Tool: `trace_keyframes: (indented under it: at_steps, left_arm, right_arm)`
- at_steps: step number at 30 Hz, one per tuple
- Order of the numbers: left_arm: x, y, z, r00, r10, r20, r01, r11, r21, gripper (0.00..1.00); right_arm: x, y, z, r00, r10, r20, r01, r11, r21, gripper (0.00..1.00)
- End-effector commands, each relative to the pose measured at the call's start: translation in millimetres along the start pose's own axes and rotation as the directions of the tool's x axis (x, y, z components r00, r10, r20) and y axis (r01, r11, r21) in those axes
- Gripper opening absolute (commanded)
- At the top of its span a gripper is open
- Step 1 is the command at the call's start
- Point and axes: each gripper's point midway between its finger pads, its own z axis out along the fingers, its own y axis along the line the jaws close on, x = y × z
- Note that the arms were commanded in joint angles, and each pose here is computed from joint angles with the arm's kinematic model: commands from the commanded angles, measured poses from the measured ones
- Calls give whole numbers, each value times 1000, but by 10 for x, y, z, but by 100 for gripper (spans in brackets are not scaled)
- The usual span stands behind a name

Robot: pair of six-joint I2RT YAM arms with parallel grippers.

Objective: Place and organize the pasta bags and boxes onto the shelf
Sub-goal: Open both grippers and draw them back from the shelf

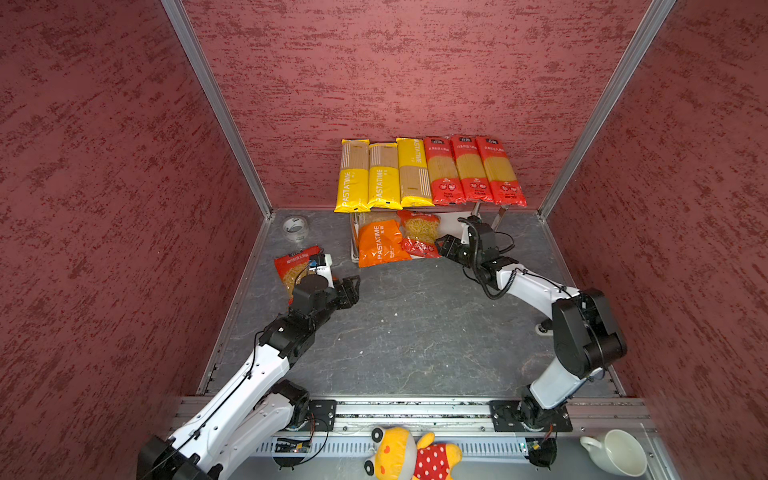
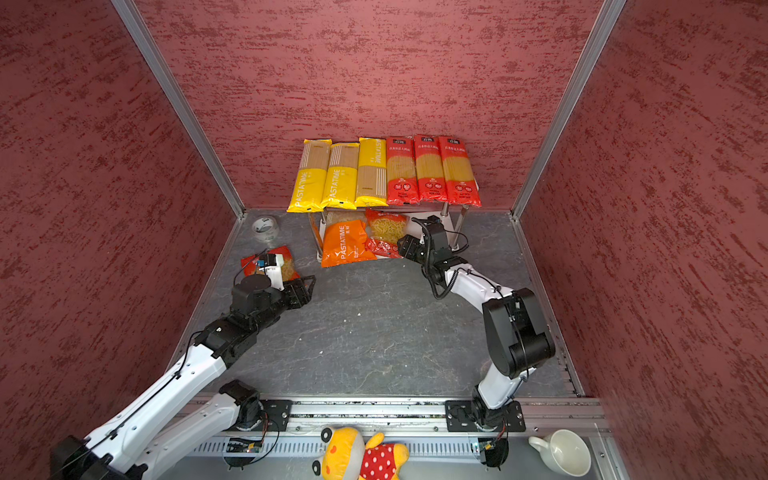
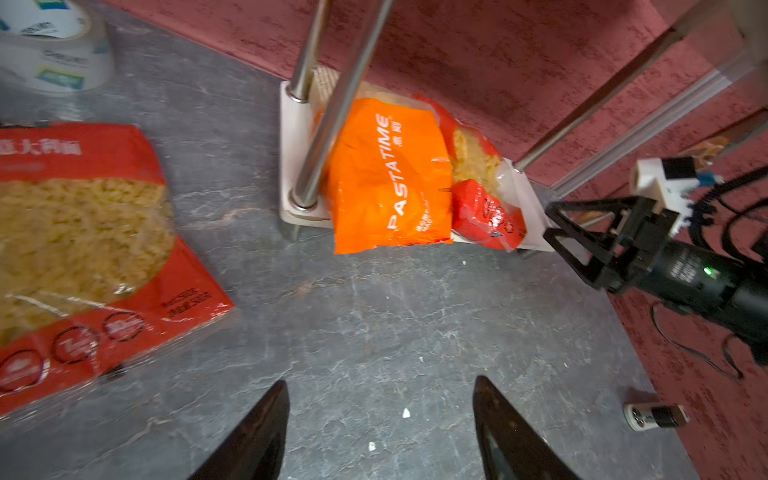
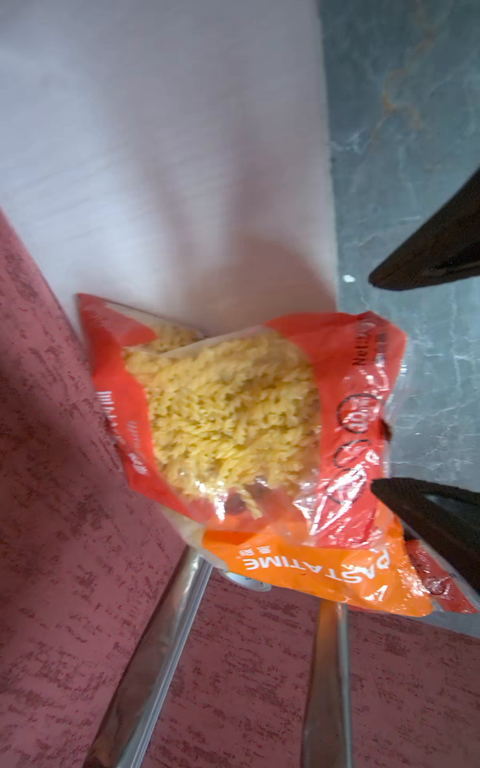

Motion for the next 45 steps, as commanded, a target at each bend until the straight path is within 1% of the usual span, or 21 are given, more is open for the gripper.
trace_keyframes:
  at_steps: [1,6,9,14,16,20,23,24,29,32,34,37,39,41,45]
  left_arm:
    - [52,271,-24,999,-27,-23,25,996,-86,70]
    - [90,650,-30,992,-120,-43,109,974,-197,70]
    - [70,875,-60,981,-194,-15,185,952,-246,72]
    - [22,1229,-73,937,-349,29,342,893,-292,75]
    - [-1,1336,-57,924,-381,32,372,876,-308,75]
    - [-101,1548,-108,915,-401,56,389,834,-391,75]
    - [-130,1703,-185,909,-407,92,402,799,-447,75]
    - [-109,1763,-209,901,-422,102,419,783,-459,76]
    - [-1,1962,-244,854,-504,127,503,740,-448,78]
    - [51,1998,-217,820,-560,120,555,724,-409,78]
    - [73,1973,-202,811,-573,115,567,725,-391,78]
    - [116,1907,-165,823,-559,103,552,744,-376,78]
    - [163,1839,-128,827,-555,83,544,757,-363,78]
    - [223,1769,-101,835,-546,64,531,770,-355,78]
    - [302,1632,-75,853,-522,24,498,798,-340,78]
  right_arm:
    - [82,124,-134,999,28,23,-27,999,-29,72]
    - [422,176,-246,999,51,-12,-52,998,-25,72]
    - [622,267,-309,998,62,-30,-63,998,-27,72]
    - [968,389,-368,995,72,-64,-72,997,-5,71]
    - [1083,465,-387,995,62,-72,-62,998,-1,71]
    - [1280,642,-409,996,26,-81,-26,1000,-7,71]
    - [1452,828,-368,993,-10,-117,6,999,-35,71]
    - [1516,913,-351,991,-28,-130,22,999,-49,71]
    - [1848,1364,-233,970,-139,-198,112,984,-141,72]
    - [2101,1647,-144,949,-200,-245,148,965,-215,70]
    - [2292,1827,-73,932,-225,-283,149,953,-265,67]
    - [2534,2008,75,916,-237,-324,134,941,-311,64]
    - [2638,2068,208,913,-209,-350,93,943,-320,62]
    - [2681,2102,330,919,-171,-354,54,947,-316,61]
    - [2625,2150,536,945,-71,-320,-31,953,-301,62]
